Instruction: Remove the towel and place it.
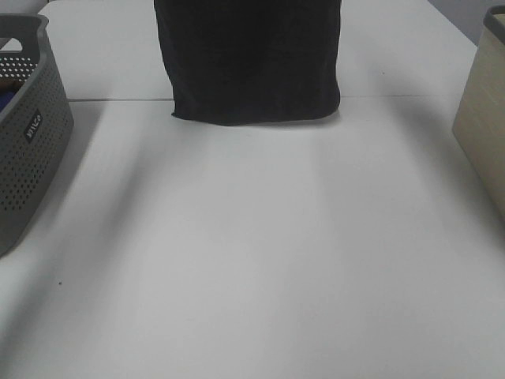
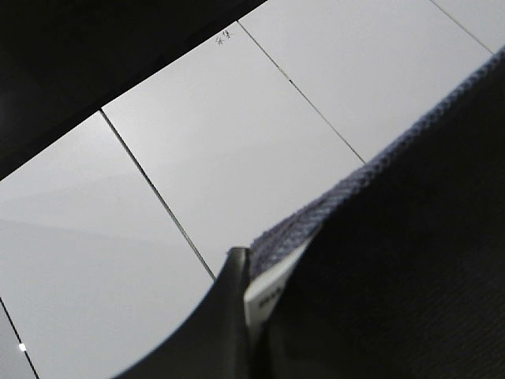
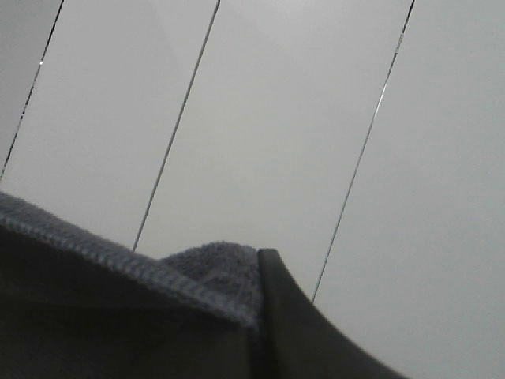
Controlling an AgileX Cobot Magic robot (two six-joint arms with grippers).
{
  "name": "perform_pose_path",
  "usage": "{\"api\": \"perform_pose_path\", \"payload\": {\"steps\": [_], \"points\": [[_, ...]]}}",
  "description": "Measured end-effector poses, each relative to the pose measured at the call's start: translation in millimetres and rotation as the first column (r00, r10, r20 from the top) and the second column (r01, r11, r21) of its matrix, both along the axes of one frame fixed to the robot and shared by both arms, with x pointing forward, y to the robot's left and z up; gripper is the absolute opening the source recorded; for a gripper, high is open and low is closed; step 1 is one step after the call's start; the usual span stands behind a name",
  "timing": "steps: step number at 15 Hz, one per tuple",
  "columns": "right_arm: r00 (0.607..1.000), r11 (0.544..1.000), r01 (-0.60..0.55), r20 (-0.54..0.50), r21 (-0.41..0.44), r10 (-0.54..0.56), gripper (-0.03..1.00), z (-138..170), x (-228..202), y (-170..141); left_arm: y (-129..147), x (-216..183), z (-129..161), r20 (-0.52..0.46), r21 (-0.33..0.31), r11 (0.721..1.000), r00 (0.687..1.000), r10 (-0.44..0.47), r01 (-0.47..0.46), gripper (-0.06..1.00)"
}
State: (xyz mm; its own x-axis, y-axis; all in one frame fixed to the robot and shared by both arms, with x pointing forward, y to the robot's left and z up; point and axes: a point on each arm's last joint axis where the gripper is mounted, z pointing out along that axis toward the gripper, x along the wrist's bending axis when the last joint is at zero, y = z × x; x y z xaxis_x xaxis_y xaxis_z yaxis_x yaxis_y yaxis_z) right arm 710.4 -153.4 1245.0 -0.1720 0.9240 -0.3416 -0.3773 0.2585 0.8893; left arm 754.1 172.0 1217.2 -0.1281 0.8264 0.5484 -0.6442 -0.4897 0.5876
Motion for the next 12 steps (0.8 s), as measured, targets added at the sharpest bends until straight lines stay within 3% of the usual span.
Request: {"api": "perform_pose_path", "payload": {"steps": [5, 7, 9, 12], "points": [[0.998, 1.0, 0.005, -0.062, -0.009, -0.006, 0.01, -5, 2, 0, 0, 2, -2, -0.028, 0.016, 1.0, 0.999, 0.017, -0.016, 0.0], [0.962, 1.0, -0.001, -0.273, 0.013, 0.005, 0.01, -21, 3, 0, -7, 7, -15, -0.246, 0.052, 0.998, 0.968, 0.055, -0.043, 0.0], [0.898, 1.0, -0.009, -0.44, 0.015, 0.015, 0.01, -23, -8, -4, -18, 0, -20, -0.465, 0.101, 0.993, 0.88, 0.1, -0.059, 0.0], [0.782, 0.999, -0.027, -0.624, -0.02, 0.008, 0.01, -6, -45, -14, -18, -36, -6, -0.74, 0.141, 0.988, 0.655, 0.152, -0.07, 0.0]]}}
